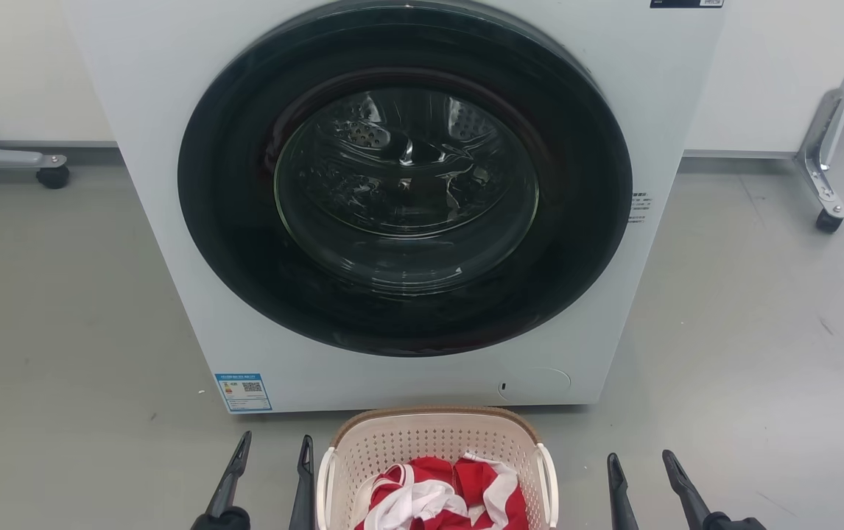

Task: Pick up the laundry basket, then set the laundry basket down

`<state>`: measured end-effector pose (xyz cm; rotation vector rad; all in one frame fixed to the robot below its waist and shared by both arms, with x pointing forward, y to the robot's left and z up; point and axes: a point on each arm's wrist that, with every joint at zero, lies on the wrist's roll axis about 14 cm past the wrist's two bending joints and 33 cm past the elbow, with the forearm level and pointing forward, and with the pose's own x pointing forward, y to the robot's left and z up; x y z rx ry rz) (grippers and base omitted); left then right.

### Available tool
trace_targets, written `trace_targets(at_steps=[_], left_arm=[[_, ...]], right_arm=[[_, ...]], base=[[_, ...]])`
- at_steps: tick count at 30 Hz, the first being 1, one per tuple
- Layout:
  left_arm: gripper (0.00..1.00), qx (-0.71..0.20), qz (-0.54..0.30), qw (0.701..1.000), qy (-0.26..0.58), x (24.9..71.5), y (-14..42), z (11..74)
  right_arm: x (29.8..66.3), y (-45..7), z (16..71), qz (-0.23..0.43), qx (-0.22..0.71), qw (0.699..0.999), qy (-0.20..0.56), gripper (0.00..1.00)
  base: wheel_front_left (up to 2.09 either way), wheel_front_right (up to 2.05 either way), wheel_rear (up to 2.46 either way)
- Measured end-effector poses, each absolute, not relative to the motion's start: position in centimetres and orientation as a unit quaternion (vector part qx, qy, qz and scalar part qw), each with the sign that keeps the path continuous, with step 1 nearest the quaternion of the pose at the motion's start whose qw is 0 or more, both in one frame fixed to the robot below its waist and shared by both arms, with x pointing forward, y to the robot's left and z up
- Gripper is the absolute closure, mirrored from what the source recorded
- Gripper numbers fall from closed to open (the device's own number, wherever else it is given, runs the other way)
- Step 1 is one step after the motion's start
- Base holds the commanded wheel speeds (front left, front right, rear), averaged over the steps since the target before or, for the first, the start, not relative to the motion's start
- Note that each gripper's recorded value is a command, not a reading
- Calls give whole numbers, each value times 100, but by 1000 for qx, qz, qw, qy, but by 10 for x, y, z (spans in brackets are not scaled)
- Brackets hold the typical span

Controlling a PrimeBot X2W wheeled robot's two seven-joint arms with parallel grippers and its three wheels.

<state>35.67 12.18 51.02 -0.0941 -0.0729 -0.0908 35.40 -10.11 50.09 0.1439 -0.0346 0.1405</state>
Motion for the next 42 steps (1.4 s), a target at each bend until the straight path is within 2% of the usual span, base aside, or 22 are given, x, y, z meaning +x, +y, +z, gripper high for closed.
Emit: trace_targets(at_steps=[42], left_arm=[[0,-53,-36,998,-21,363,126,500]], right_arm=[[363,-106,502,64,65,996,-21,0]], base=[[0,0,0]])
